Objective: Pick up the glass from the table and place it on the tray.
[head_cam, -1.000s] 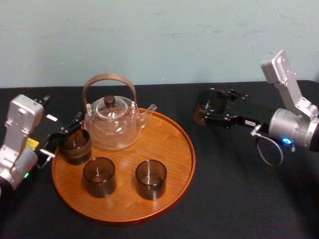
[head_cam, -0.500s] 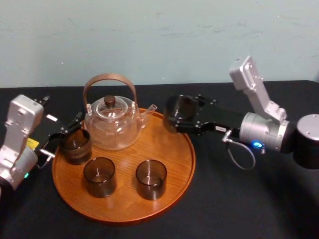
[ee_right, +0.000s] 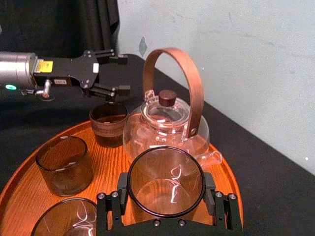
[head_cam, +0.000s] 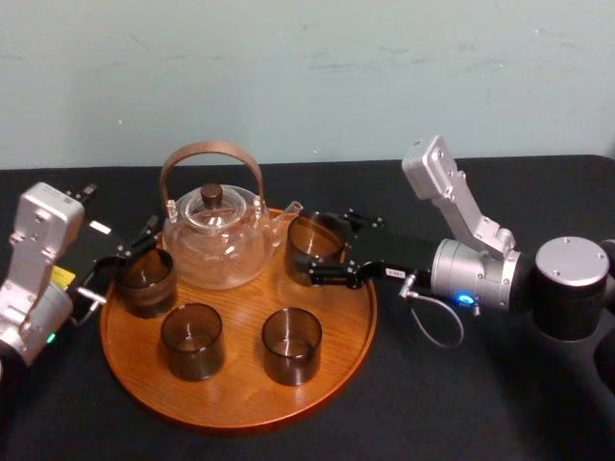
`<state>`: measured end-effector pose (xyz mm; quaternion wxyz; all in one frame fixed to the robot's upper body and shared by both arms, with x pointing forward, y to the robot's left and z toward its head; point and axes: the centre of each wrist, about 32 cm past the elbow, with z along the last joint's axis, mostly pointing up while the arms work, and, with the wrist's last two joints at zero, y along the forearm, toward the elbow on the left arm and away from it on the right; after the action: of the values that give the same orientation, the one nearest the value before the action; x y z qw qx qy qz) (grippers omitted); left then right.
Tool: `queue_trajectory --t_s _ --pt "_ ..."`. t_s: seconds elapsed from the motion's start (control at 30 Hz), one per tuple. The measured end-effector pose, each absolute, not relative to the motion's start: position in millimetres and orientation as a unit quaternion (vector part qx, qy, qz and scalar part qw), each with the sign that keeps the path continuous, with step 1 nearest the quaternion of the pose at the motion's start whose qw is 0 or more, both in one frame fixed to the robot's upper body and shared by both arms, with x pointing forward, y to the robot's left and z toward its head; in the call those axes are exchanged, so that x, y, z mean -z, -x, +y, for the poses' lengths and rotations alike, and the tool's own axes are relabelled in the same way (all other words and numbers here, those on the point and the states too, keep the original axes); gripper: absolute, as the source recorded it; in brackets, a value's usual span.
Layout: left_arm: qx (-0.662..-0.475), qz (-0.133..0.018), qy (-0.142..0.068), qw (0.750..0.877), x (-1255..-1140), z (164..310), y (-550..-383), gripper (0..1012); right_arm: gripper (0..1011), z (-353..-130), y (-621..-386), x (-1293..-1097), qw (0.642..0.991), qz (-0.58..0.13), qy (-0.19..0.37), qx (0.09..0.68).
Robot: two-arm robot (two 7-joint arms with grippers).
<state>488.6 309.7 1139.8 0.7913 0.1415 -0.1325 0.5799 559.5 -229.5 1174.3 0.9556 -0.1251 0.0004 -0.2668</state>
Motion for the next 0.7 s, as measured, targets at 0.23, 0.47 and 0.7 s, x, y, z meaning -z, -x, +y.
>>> queue_trajectory --t_s 0.23,0.47,0.7 --pt "-0.580 -0.132 -0.141 0.791 -1139.8 309.7 -488.6 1001 902 -227 -562 -1163.3 0.955 0.012 0.131 0.268" --pt "-0.580 -0.132 -0.141 0.791 -1139.8 309.6 -488.6 1002 903 -226 -565 -1153.8 0.953 0.022 0.137 0.269" --pt "-0.580 -0.132 -0.141 0.791 -1139.8 309.6 -488.6 1002 902 -225 -566 -1148.1 0.952 0.029 0.142 0.268"
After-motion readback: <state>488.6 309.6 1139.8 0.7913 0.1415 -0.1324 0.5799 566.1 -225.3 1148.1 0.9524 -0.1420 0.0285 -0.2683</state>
